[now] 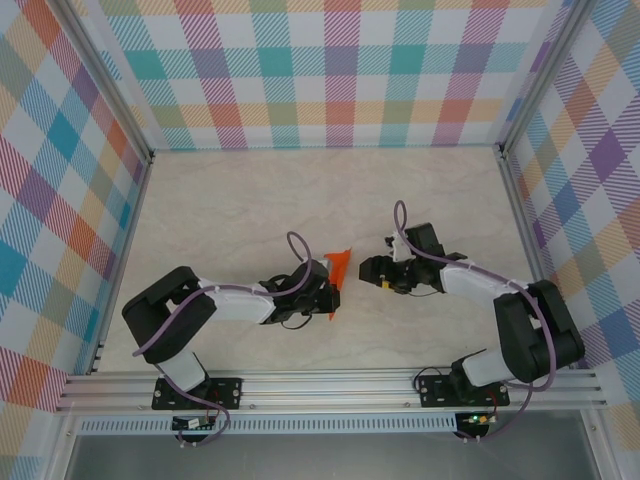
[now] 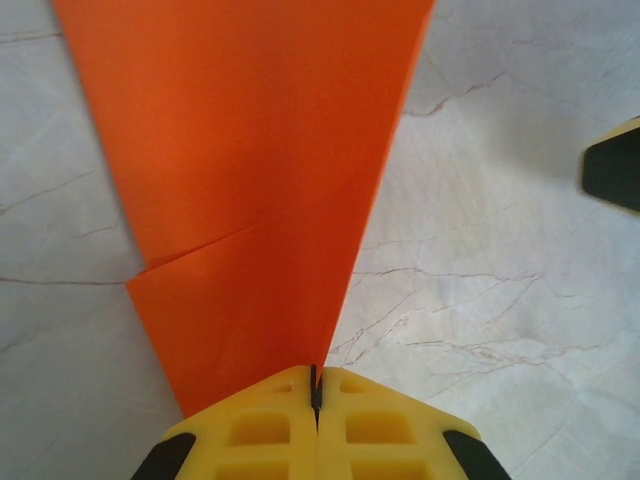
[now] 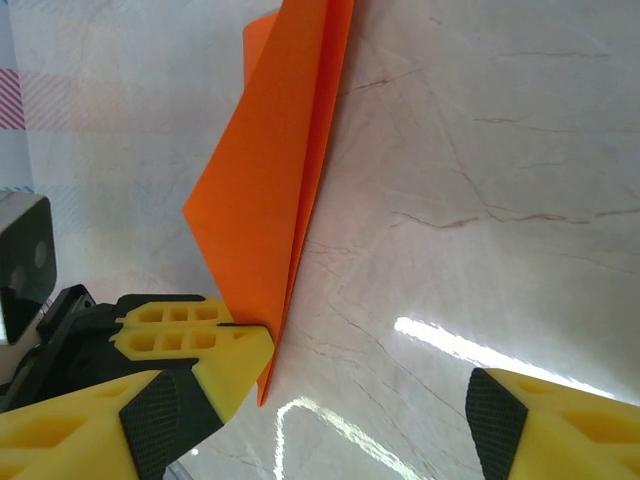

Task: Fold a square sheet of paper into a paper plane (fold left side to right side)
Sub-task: Fold the wing for the fifth time at the center of the table.

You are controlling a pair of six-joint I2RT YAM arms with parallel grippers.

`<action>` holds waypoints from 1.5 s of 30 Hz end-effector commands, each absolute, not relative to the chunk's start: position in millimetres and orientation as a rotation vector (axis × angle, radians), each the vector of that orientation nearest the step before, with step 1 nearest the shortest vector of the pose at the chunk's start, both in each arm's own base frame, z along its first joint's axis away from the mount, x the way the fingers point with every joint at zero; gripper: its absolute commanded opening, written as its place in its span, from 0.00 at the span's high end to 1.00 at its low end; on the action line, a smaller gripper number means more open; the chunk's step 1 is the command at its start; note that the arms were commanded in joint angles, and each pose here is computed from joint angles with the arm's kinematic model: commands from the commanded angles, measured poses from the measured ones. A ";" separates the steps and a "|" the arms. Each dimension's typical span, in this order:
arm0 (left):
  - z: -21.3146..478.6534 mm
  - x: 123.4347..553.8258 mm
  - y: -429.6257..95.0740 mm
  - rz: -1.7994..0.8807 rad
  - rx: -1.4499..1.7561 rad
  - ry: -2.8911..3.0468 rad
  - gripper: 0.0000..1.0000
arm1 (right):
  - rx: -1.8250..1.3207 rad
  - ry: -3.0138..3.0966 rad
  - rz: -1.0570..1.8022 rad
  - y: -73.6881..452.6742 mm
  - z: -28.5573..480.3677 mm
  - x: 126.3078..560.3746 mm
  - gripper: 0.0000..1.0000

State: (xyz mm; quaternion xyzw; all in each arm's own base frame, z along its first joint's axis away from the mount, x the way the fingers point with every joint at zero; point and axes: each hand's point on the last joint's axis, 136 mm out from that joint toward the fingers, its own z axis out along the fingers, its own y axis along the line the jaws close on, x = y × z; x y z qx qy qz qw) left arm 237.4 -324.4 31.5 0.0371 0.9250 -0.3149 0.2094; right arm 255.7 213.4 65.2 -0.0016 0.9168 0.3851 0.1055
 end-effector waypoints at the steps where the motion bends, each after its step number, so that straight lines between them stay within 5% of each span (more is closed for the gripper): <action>1: 54.0 246.1 -332.8 -1.056 0.024 2.482 1.00 | -0.019 2.657 1.156 229.8 70.4 267.9 0.26; 22: 52.3 255.8 -316.7 -1.255 -0.196 2.445 1.00 | -0.055 2.626 1.229 284.1 56.2 303.2 0.38; 36: 39.7 255.3 -313.9 -1.266 -0.241 2.482 1.00 | 0.020 2.785 1.085 278.9 18.2 299.0 0.54; 45: 35.3 255.7 -313.7 -1.261 -0.245 2.493 1.00 | 0.052 2.873 0.998 273.7 1.9 294.3 0.55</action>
